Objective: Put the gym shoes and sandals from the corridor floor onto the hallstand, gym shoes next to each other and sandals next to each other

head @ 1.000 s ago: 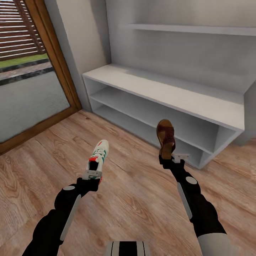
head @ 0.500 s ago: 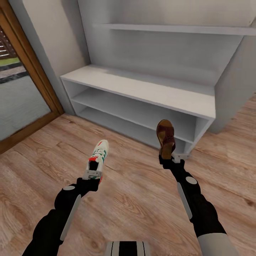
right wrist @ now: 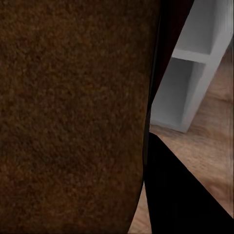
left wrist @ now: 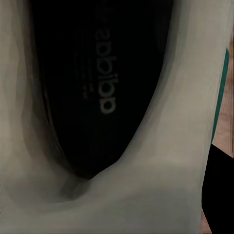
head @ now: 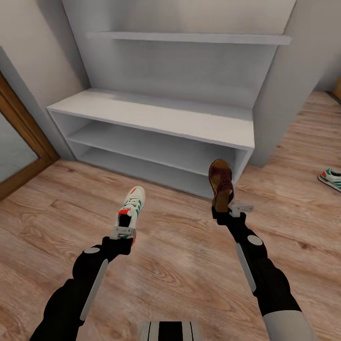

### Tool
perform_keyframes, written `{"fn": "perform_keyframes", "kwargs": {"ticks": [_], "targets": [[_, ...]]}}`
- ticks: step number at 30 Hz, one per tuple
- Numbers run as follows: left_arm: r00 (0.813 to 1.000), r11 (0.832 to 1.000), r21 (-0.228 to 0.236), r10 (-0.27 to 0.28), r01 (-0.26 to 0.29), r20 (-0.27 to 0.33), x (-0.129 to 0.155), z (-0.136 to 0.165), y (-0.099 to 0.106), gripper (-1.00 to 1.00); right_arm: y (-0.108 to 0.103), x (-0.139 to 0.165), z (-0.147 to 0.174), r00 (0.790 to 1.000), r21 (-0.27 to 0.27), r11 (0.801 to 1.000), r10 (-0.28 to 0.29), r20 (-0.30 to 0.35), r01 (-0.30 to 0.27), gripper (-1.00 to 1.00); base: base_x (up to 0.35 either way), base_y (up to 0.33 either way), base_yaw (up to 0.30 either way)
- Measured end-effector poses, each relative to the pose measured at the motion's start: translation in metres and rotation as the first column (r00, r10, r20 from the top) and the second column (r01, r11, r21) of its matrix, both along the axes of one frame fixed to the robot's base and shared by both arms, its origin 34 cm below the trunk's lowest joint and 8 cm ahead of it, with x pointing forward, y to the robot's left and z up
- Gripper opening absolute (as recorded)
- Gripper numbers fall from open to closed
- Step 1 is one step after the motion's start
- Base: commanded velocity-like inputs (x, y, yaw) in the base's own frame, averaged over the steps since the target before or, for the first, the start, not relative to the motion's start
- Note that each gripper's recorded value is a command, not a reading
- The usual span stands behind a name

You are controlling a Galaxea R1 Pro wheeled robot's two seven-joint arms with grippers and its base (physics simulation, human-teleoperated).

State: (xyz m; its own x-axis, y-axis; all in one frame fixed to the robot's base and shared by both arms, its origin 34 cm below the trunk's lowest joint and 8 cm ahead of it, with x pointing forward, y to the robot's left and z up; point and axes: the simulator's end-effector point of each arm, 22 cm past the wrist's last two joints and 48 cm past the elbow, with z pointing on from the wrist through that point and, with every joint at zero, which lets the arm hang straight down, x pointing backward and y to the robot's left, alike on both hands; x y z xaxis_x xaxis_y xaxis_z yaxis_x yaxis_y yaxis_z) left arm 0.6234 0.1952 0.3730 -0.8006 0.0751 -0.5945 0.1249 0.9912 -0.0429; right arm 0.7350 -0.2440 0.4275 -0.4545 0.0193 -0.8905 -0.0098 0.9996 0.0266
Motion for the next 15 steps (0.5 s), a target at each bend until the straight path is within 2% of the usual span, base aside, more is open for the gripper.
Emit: {"fn": "perform_keyframes", "kwargs": {"ticks": [15], "targets": [[1.000, 1.000, 0.000, 0.000, 0.000, -0.001, -0.0001, -0.0001, 0.0001, -1.00, 0.0000, 0.0000, 0.0000, 1.000, 0.000, 1.000, 0.000, 0.000, 0.000, -1.00, -0.007, 0.007, -0.300]]}}
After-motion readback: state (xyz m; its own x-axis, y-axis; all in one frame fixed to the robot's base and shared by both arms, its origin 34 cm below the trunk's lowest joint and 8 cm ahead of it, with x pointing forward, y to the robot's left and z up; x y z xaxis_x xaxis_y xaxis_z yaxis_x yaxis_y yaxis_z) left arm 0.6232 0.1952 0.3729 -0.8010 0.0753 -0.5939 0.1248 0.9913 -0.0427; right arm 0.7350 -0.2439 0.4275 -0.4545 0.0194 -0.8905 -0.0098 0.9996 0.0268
